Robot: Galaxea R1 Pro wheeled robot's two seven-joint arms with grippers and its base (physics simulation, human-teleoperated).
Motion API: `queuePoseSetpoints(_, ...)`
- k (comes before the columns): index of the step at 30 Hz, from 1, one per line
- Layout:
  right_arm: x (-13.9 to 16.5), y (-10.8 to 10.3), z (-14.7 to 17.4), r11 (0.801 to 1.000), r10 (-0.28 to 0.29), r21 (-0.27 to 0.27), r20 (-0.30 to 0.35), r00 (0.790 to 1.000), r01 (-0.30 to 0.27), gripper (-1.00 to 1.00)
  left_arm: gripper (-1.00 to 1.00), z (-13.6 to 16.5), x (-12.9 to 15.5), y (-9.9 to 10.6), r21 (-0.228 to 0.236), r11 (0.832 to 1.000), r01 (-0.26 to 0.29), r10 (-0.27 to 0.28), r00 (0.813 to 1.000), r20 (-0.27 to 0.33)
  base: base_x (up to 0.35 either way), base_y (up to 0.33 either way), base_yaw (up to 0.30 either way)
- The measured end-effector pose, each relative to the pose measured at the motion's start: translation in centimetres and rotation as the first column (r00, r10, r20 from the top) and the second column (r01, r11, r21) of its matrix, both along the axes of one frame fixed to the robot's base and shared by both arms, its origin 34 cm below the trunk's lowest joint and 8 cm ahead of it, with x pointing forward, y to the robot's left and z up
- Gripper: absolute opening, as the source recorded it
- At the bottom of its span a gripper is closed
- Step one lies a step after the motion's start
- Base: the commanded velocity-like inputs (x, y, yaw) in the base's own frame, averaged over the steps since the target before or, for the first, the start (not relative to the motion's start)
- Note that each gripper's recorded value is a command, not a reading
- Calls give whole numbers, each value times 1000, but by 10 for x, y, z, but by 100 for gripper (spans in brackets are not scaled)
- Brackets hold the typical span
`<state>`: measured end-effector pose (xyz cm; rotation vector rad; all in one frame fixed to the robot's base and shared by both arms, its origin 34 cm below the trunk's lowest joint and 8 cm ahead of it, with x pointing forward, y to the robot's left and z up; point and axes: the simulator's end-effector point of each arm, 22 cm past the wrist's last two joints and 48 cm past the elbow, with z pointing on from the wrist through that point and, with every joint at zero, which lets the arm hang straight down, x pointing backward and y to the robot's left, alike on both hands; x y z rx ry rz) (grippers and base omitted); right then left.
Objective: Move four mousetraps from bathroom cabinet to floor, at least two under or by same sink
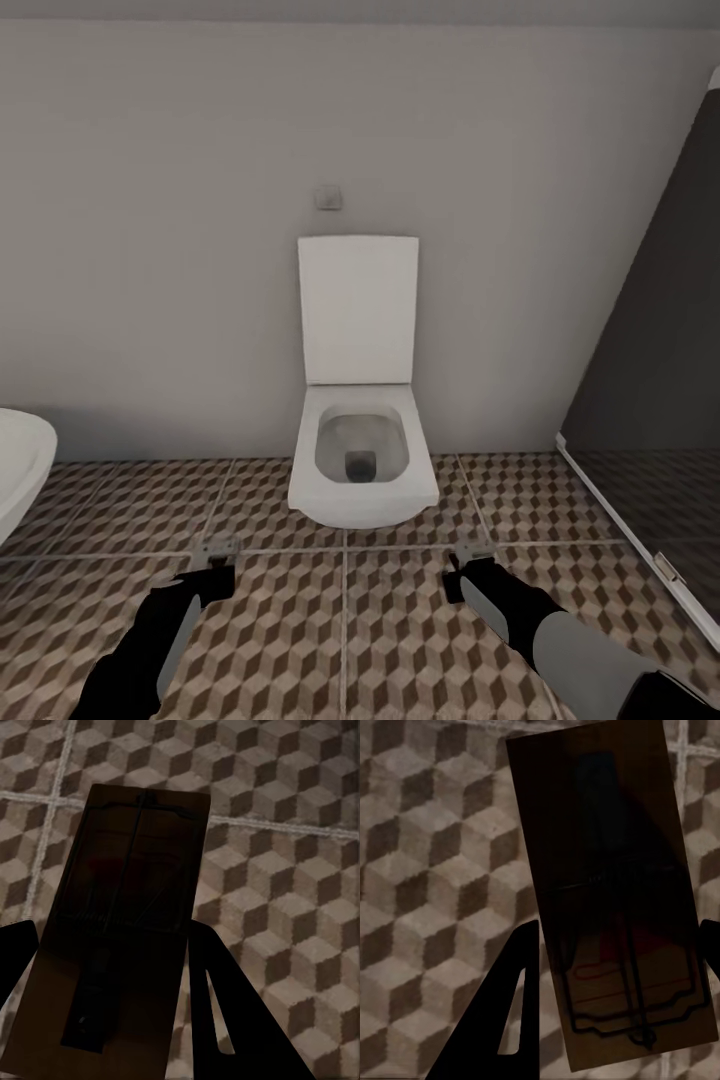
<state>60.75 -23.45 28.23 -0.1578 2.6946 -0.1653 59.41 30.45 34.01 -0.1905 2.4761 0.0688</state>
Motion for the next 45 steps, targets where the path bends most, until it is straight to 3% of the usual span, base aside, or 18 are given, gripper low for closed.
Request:
queuePoseSetpoints(11, -10, -2, -24, 1000, -2, -5, -43, 999, 2, -100, -100, -19, -3, -7, 2, 1000, 20, -20, 999, -32, 0, 0, 0)
queuePoseSetpoints(13, -11, -14, -28, 1000, -15, -26, -42, 999, 14, -100, -100, -21, -3, -7, 3, 1000, 21, -21, 999, -34, 0, 0, 0)
queuePoseSetpoints(27, 18, -24, -36, 997, -75, -8, 19, 997, 75, -100, -100, -38, -2, -5, 13, 1000, 17, -16, 999, -49, 0, 0, 0)
queuePoseSetpoints(37, 19, -22, -35, 997, -72, -7, 22, 997, 72, -100, -100, -21, 11, -3, 20, 1000, 17, -17, 1000, -2, 0, 0, 0)
queuePoseSetpoints(45, 19, -21, -35, 997, -71, -6, 22, 997, 71, -100, -100, -19, 12, -4, 22, 1000, 17, -17, 1000, 2, 0, 0, 0)
